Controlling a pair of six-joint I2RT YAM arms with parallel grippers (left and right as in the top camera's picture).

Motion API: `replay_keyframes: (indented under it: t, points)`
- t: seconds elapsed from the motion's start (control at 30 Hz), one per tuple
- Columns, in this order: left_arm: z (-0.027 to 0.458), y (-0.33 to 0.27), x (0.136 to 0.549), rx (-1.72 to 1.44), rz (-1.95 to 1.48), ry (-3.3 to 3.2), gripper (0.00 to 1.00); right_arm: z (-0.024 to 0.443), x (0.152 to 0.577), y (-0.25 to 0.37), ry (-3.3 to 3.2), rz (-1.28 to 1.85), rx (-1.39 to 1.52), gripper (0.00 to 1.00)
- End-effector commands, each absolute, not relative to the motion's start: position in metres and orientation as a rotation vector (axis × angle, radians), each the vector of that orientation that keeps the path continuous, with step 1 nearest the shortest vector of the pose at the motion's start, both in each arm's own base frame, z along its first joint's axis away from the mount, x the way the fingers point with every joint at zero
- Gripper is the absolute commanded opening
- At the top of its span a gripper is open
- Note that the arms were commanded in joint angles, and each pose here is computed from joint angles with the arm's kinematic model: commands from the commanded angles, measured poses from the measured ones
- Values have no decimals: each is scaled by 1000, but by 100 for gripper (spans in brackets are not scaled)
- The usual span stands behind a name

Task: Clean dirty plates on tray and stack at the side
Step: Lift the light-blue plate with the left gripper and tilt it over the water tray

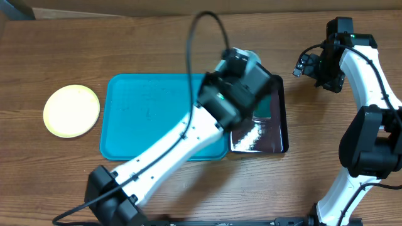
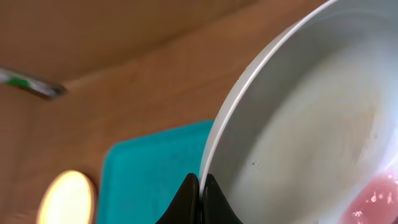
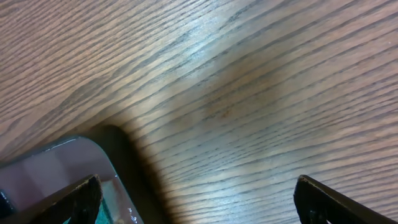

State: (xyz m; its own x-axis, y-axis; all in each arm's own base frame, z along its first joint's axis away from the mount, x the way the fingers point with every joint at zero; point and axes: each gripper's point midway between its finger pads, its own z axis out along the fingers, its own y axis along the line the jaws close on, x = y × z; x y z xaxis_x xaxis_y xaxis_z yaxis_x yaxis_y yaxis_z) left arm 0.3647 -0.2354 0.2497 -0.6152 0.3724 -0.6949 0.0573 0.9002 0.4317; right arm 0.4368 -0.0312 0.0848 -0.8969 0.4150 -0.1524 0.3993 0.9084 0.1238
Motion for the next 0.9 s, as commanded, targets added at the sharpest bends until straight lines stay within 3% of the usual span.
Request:
replay_keyframes:
  t: [0.0,0.37,0.87]
  points:
    - [293,-236,357,248,643,1986,4,93,442,-32,2869,145,624,100]
    - [357,-264,304,167,798,1626,4,93,442,-32,2868,145,624,100]
    - [363,-284,294,219,775,1616,4,93,442,-32,2868,145,624,100]
